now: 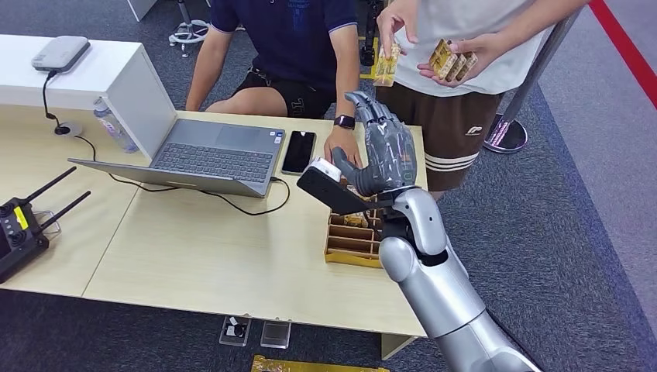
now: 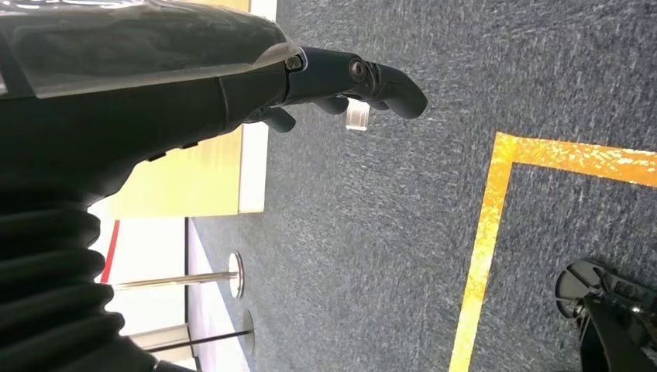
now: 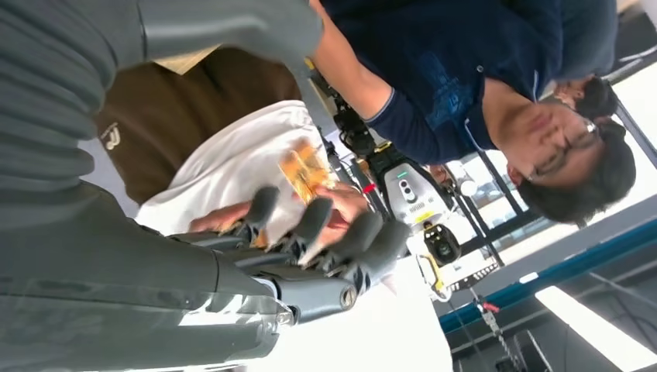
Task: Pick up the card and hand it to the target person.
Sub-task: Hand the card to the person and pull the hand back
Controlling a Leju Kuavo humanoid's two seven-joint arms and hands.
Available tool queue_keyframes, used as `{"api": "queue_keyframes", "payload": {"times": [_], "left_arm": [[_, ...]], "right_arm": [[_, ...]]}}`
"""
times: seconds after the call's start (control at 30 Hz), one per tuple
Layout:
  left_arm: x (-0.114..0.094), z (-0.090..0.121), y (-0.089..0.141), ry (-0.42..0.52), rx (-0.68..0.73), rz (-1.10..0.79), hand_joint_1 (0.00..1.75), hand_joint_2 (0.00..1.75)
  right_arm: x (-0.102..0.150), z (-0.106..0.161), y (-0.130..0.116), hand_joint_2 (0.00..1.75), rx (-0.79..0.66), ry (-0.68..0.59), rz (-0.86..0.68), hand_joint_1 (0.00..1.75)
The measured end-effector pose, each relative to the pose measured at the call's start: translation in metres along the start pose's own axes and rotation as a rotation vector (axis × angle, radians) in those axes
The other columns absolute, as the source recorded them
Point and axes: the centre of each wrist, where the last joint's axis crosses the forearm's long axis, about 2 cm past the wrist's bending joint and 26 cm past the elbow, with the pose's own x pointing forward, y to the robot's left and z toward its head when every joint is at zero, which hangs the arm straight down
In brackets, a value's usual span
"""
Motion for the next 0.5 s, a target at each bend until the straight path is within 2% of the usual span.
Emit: {"api": "queue_keyframes", "payload": {"times": [0.1,0.2,0.33,0.4,0.47,0.5], "left_arm": [[-0.001,0.0,-0.002,0.005,-0.002,0.014,0.0,0.0],[-0.003,0.0,-0.003,0.011,-0.006,0.029,0.0,0.0],[-0.005,-0.001,-0.004,0.026,-0.014,0.043,0.0,0.0],[-0.005,-0.001,-0.004,0.03,-0.015,0.041,0.0,0.0],[-0.006,-0.001,-0.004,0.031,-0.015,0.037,0.0,0.0],[-0.005,-0.001,-0.004,0.03,-0.015,0.033,0.0,0.0]], "right_arm": [[-0.029,0.022,-0.021,1.75,-0.082,0.063,-0.03,1.27],[-0.063,0.048,-0.036,1.75,-0.138,0.164,-0.057,1.27],[-0.125,0.098,-0.053,1.75,-0.179,0.42,-0.117,1.31],[-0.161,0.129,-0.061,1.75,-0.202,0.534,-0.117,1.28],[-0.187,0.156,-0.067,1.75,-0.223,0.639,-0.111,1.2],[-0.199,0.171,-0.07,1.75,-0.235,0.712,-0.109,1.22]]}}
